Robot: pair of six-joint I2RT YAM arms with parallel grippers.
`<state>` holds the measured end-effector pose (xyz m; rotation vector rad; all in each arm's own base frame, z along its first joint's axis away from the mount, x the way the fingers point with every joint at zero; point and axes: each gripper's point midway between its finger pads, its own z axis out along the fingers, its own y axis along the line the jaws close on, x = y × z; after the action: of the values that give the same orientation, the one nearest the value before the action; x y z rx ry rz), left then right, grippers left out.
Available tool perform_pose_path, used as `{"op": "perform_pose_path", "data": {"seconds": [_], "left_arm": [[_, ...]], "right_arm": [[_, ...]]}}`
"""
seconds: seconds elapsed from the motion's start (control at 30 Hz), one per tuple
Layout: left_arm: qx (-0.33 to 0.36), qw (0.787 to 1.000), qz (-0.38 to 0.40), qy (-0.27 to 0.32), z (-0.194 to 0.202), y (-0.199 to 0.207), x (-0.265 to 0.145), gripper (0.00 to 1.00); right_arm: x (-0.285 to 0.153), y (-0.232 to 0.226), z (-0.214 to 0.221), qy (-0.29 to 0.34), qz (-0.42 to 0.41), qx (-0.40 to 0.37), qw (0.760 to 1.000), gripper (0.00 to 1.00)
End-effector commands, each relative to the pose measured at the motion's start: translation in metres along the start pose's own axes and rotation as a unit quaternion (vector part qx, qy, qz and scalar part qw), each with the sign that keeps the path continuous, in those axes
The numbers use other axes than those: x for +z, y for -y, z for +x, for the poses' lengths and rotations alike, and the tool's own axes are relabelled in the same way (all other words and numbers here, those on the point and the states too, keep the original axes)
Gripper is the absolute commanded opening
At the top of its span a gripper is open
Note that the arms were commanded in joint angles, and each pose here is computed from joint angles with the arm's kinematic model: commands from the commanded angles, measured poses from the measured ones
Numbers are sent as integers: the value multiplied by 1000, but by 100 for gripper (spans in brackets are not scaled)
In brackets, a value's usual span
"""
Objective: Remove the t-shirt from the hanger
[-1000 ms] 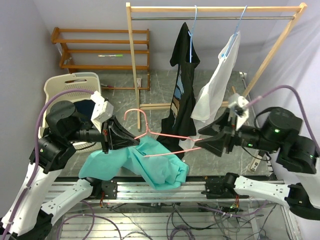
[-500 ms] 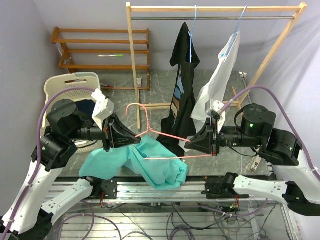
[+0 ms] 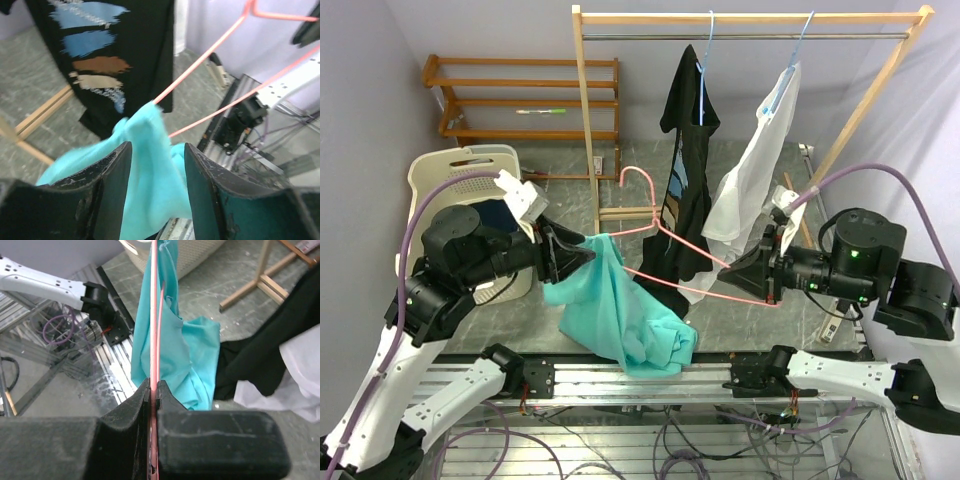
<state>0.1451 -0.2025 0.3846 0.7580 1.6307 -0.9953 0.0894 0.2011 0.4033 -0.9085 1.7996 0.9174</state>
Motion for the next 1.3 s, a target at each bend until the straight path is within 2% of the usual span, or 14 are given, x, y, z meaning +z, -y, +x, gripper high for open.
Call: {"op": "perform_pose_path", "data": {"seconds": [0.0, 0.13, 0.2, 0.3, 0.4, 0.47, 0.53, 0.6, 0.67, 0.8, 0.9, 1.07, 1.17, 1.27], "left_arm": [[0, 994, -109, 13, 7, -32, -15, 57], [-3, 987, -159, 22, 20, -45, -29, 57], [-6, 984, -173, 28, 25, -47, -37, 56], [-12, 981, -188, 37, 34, -47, -47, 55], [-18, 979, -197, 59, 38, -47, -56, 55], [-18, 977, -198, 78, 35, -43, -64, 56], [-15, 975, -199, 93, 33, -40, -70, 56], [-19, 972, -212, 104, 32, -42, -75, 56], [-21, 970, -215, 108, 32, -42, -78, 56], [-31, 967, -221, 121, 36, -46, -77, 61], [-38, 969, -214, 118, 42, -49, -68, 66], [-52, 972, -215, 81, 54, -59, -51, 65], [-52, 971, -219, 76, 57, -63, -47, 65], [-58, 970, -226, 75, 62, -67, -46, 66]], "right_arm": [[-15, 18, 13, -38, 63, 23, 997, 0], [-4, -2, 29, -93, -2, 19, 995, 0], [-4, -25, 19, -74, -68, 13, 995, 0], [-4, -19, 7, -68, -44, 14, 997, 0], [-11, -47, -16, -20, -122, 7, 992, 0], [-7, -35, -24, -17, -80, 18, 996, 0], [6, -2, -10, -65, 13, 29, 997, 0], [16, -17, 4, -91, -42, 22, 995, 0], [14, -44, -6, -62, -119, 26, 991, 0], [20, 20, 15, -122, 69, 38, 989, 0], [31, -1, 27, -139, 0, 41, 989, 0], [9, -5, -13, -74, 9, 45, 996, 0], [20, 27, 18, -147, 101, 51, 983, 0], [38, 9, 43, -191, 36, 54, 979, 0]]}}
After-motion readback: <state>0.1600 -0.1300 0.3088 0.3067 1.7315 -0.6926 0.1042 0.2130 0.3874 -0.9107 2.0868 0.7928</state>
